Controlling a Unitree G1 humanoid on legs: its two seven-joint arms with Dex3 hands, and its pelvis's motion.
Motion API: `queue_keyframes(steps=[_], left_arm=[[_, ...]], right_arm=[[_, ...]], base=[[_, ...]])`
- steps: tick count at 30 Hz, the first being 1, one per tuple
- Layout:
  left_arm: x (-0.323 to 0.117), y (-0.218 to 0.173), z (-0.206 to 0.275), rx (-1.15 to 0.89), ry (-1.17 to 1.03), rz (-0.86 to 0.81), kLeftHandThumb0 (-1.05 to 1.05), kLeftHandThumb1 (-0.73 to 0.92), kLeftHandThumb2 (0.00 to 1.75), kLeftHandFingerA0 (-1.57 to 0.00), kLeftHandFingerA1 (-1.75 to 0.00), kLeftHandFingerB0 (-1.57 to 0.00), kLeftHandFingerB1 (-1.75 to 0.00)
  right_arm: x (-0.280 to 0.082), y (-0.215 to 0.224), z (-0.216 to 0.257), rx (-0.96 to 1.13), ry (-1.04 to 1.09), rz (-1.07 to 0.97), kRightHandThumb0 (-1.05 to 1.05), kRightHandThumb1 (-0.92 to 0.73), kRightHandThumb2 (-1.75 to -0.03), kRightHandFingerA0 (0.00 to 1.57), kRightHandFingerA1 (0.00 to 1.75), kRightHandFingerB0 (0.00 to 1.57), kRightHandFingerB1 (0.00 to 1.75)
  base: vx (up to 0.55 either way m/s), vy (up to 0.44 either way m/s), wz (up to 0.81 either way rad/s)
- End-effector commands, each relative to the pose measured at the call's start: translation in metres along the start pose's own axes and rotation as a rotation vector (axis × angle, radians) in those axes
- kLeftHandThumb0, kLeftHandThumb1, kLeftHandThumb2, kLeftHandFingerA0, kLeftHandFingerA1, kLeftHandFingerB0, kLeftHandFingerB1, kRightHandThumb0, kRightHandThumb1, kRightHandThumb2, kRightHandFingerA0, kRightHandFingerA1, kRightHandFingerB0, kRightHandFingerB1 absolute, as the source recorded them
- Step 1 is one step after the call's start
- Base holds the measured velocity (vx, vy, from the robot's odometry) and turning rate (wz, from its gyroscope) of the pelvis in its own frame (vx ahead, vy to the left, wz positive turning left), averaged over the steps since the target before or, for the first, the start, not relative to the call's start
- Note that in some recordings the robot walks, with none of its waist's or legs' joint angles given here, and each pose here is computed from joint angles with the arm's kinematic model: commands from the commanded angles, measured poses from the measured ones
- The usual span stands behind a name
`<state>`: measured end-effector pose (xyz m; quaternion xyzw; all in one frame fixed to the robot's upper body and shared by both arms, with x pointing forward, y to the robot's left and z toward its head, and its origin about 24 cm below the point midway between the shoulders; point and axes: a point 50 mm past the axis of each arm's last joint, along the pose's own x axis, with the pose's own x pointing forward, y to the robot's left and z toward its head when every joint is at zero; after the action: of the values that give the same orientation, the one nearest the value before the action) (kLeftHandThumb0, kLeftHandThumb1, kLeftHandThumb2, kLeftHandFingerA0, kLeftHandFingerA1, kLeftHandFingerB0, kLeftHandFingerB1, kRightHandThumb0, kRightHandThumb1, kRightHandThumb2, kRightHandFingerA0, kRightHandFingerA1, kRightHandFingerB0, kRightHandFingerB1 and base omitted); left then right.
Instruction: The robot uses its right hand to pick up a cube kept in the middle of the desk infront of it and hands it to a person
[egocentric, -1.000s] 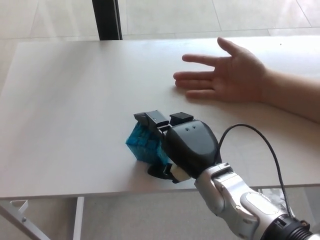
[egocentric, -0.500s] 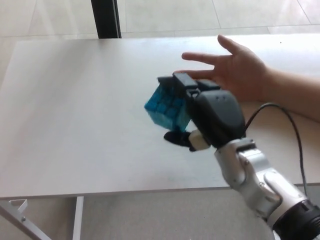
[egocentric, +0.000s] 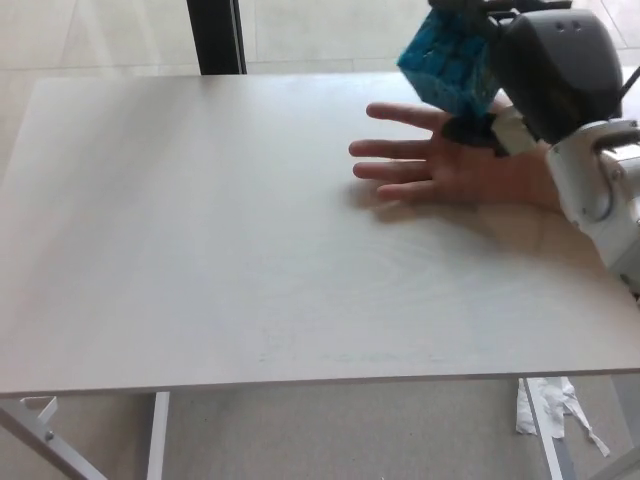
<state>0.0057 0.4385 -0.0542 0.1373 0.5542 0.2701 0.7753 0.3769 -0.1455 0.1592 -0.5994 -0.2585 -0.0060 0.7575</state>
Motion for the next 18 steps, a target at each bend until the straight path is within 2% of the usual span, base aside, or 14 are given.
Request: queue_keyframes(steps=[1,4,6,7,8,9,10,11,12,13,14,16,17,18], left_arm=[[-0.001,0.006,0.004,0.001,-0.023,0.019,-0.75,0.72,0.62,-0.46,-0.51,-0.45,-0.39],[-0.001,0.006,0.004,0.018,-0.019,0.021,-0.76,0.73,0.62,-0.44,-0.52,-0.46,-0.39],[-0.001,0.006,0.005,0.016,-0.026,0.014,-0.73,0.74,0.62,-0.43,-0.51,-0.44,-0.40],[-0.001,0.005,0.006,0.007,-0.029,0.006,-0.73,0.74,0.62,-0.41,-0.51,-0.43,-0.40],[0.000,0.004,0.007,0.024,-0.032,0.008,-0.71,0.59,1.02,-0.40,-0.61,-0.31,-0.50],[0.000,0.004,0.007,0.027,-0.033,0.008,-0.71,0.59,1.02,-0.40,-0.61,-0.31,-0.50],[0.000,0.004,0.007,0.026,-0.034,0.007,-0.74,0.74,0.63,-0.44,-0.51,-0.45,-0.39],[0.000,0.004,0.007,0.024,-0.037,0.005,-0.74,0.74,0.63,-0.44,-0.51,-0.45,-0.39],[0.000,0.004,0.007,0.026,-0.039,0.006,-0.74,0.74,0.63,-0.44,-0.53,-0.45,-0.40],[0.000,0.004,0.008,0.027,-0.042,0.006,-0.75,0.74,0.63,-0.43,-0.51,-0.44,-0.39],[0.000,0.003,0.008,0.031,-0.042,0.004,-0.75,0.75,0.63,-0.43,-0.51,-0.44,-0.38],[0.000,0.002,0.011,0.040,-0.048,-0.001,-0.74,0.75,0.63,-0.42,-0.52,-0.43,-0.39],[0.001,0.002,0.011,0.042,-0.045,0.001,-0.74,0.75,0.63,-0.42,-0.52,-0.43,-0.39],[0.001,0.001,0.012,0.040,-0.041,0.000,-0.75,0.75,0.63,-0.40,-0.50,-0.43,-0.38]], right_arm=[[0.003,-0.007,-0.018,-0.055,0.010,0.006,-0.27,-0.50,-0.77,0.92,1.65,0.95,0.93],[0.002,-0.002,-0.024,-0.114,0.014,0.041,-0.30,-0.54,-0.74,0.89,1.70,0.89,1.07],[0.002,0.000,-0.024,-0.137,0.000,0.045,-0.34,-0.55,-0.59,0.89,1.71,0.90,0.86],[0.003,0.001,-0.025,-0.138,0.002,0.051,-0.32,-0.56,-0.64,0.87,1.74,0.80,1.22],[0.004,0.001,-0.025,-0.139,0.010,0.065,-0.30,-0.58,-0.68,0.88,1.75,0.77,1.40],[0.005,0.001,-0.026,-0.139,0.011,0.065,-0.30,-0.58,-0.68,0.88,1.75,0.77,1.40],[0.006,0.001,-0.025,-0.150,0.018,0.073,-0.40,-0.48,-0.95,1.18,1.33,0.87,1.06],[0.008,0.001,-0.024,-0.167,0.030,0.083,-0.40,-0.48,-0.95,1.18,1.33,0.87,1.06],[0.009,0.003,-0.022,-0.158,0.037,0.087,-0.34,-0.63,-0.63,0.88,1.73,0.84,1.18],[0.012,0.005,-0.020,-0.145,0.048,0.095,-0.40,-0.48,-0.92,1.18,1.34,0.88,1.08],[0.014,0.005,-0.017,-0.147,0.047,0.098,-0.35,-0.59,-0.59,0.88,1.74,0.85,1.07],[0.017,0.007,-0.011,-0.144,0.040,0.096,-0.38,-0.40,-0.89,1.21,1.35,0.82,0.89],[0.018,0.008,-0.010,-0.152,0.042,0.104,-0.38,-0.40,-0.89,1.21,1.35,0.82,0.89],[0.020,0.009,-0.008,-0.155,0.043,0.113,-0.40,-0.54,-0.59,0.90,1.72,0.87,0.87]], base=[[0.00,0.000,0.00],[0.00,0.000,0.00],[0.00,0.000,0.00],[0.00,0.000,0.00],[0.00,0.000,0.00],[0.00,0.000,0.00],[0.00,0.000,0.00],[0.00,0.000,0.00],[0.00,0.000,0.00],[0.00,0.000,0.00],[0.00,0.000,0.00],[0.00,0.000,0.00],[0.00,0.000,0.00],[0.00,0.000,0.00]])
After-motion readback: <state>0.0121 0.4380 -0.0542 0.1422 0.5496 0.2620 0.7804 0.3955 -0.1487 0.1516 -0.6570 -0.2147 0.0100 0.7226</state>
